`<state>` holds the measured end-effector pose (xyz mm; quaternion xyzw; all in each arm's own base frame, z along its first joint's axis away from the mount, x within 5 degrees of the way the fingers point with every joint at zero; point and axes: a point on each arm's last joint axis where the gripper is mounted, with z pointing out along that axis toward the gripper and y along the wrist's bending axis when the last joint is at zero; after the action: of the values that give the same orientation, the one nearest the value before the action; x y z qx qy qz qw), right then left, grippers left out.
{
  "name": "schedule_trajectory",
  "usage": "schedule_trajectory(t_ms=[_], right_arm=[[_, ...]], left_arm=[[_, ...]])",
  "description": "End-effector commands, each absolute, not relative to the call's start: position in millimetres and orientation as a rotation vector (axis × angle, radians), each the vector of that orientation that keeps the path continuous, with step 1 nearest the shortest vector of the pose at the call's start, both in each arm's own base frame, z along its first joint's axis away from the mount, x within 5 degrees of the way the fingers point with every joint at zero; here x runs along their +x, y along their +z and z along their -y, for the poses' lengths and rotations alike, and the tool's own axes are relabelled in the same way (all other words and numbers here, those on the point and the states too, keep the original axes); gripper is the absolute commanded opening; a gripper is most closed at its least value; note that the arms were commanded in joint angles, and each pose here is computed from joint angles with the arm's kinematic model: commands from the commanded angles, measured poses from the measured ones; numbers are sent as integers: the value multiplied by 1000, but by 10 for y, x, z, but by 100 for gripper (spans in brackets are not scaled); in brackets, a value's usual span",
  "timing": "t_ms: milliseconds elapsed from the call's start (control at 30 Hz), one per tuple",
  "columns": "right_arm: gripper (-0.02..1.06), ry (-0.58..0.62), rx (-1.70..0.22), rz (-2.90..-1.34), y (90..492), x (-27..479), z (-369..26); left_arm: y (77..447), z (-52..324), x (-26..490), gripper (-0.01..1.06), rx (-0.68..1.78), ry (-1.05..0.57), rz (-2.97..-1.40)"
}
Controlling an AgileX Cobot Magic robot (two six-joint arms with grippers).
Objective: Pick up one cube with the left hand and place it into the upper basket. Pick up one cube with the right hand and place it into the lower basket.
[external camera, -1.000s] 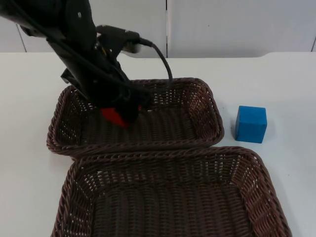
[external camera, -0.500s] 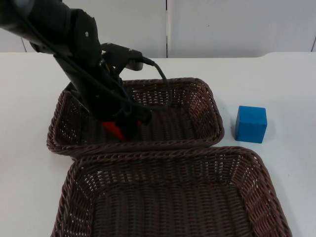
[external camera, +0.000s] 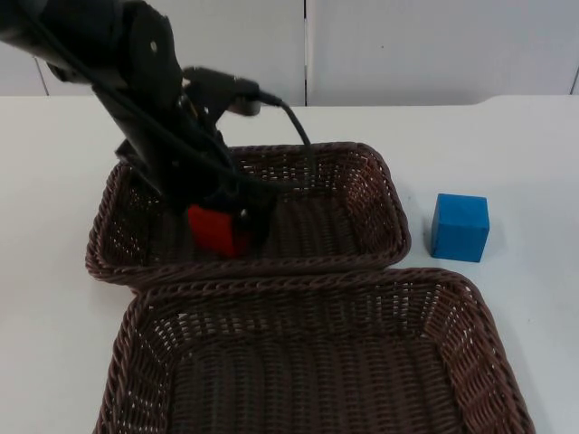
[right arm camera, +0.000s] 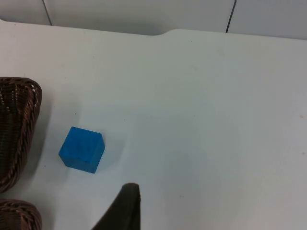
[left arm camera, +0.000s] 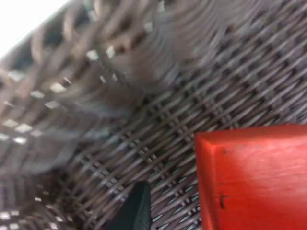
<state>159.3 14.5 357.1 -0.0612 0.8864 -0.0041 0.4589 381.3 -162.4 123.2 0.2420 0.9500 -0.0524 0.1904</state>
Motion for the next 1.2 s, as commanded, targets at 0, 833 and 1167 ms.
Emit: schedule_trajectory(t_ms=[0, 833, 1167], right_arm=[[105, -18, -150, -2169, 3608, 1586, -136], [105, -17, -149, -2168, 3609, 1586, -136], [105, -17, -149, -2168, 3609, 1586, -136]], left_arm=[[1458, 1645, 3804, 98, 681, -154, -2616], [2739, 1513, 3490, 98, 634, -187, -2360], [2930, 1479, 3370, 98, 601, -224, -2350]])
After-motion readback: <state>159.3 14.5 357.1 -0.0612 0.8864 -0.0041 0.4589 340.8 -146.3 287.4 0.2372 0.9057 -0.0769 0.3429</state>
